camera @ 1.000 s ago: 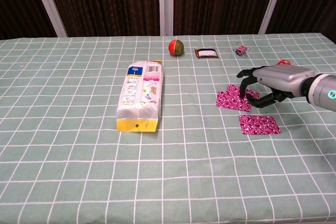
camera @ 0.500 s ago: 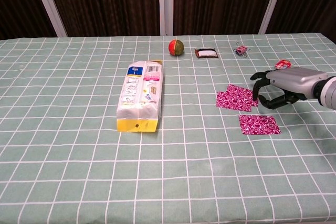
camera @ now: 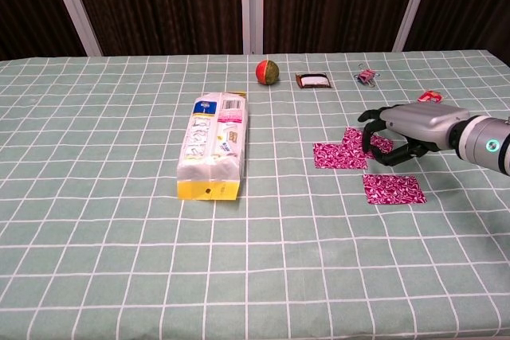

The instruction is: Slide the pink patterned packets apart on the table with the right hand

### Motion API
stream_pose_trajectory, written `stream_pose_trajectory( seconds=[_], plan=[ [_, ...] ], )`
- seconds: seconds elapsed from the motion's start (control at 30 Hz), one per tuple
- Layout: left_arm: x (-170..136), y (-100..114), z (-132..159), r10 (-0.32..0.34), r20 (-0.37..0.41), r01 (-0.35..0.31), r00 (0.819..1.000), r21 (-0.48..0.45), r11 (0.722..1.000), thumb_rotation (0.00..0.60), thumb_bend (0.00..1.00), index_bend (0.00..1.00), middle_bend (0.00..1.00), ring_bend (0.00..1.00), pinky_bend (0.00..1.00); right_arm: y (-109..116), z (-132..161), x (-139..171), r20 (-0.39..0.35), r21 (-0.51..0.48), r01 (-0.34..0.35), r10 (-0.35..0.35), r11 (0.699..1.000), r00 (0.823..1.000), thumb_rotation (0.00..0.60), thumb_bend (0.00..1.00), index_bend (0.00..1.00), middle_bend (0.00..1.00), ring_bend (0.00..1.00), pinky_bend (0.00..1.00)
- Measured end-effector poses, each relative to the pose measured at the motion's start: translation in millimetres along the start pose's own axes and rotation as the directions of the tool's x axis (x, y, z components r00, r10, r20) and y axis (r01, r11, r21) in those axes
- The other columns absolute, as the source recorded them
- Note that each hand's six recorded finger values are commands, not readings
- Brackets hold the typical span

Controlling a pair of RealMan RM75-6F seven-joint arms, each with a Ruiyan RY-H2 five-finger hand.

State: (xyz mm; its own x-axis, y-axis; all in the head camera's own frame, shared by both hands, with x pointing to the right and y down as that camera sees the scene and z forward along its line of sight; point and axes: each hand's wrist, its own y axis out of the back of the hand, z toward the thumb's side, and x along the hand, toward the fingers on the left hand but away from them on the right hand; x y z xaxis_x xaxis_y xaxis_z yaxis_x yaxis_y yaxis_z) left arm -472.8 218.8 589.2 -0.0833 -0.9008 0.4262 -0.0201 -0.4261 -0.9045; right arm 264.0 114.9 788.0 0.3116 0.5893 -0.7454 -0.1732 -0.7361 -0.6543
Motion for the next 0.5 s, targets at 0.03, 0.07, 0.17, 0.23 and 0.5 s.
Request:
stream_pose_trajectory(
  seconds=[0.03, 0.07, 0.17, 0.23, 0.5],
  plan=[
    [0.0, -0.1, 0.0, 0.0, 0.0, 0.0, 1.0, 0.0, 1.0, 0.6, 0.01, 0.23, 0.23, 0.17, 0.16, 0.5, 2.9, -1.4, -0.005, 0.001, 0.001, -0.001, 1.0, 1.0, 0.245, 0.55, 0.34, 0.03, 0.0, 0.0],
    [0.1, -0.1, -0.1, 0.0, 0.0, 0.0, 1.0, -0.001, 1.0, 0.6, 0.01, 0.23, 0.23, 0.17, 0.16, 1.0, 5.1, -2.3, -0.009, 0.001, 0.002, -0.002, 1.0, 1.0, 0.24, 0.55, 0.34, 0.03, 0.0, 0.0],
    [0.1, 0.0, -0.9, 0.002, -0.001, -0.002, 1.0, -0.003, 1.0, 0.6, 0.01, 0.23, 0.23, 0.17, 0.16, 3.3, 12.0, -4.6, -0.024, 0.003, 0.007, -0.007, 1.0, 1.0, 0.248, 0.55, 0.34, 0.03, 0.0, 0.0],
    [0.0, 0.0, -1.3, 0.002, -0.001, -0.002, 1.0, -0.003, 1.0, 0.6, 0.01, 0.23, 0.23, 0.17, 0.16, 4.6, 16.1, -5.4, -0.033, 0.004, 0.011, -0.011, 1.0, 0.999, 0.249, 0.55, 0.34, 0.03, 0.0, 0.0],
    [-1.0, -1.6, -2.7, -0.002, -0.007, 0.002, 1.0, -0.004, 1.0, 0.6, 0.01, 0.23, 0.23, 0.17, 0.16, 6.8, 32.6, -9.7, -0.068, 0.025, 0.013, -0.011, 1.0, 0.998, 0.246, 0.55, 0.34, 0.03, 0.0, 0.0]
  ],
)
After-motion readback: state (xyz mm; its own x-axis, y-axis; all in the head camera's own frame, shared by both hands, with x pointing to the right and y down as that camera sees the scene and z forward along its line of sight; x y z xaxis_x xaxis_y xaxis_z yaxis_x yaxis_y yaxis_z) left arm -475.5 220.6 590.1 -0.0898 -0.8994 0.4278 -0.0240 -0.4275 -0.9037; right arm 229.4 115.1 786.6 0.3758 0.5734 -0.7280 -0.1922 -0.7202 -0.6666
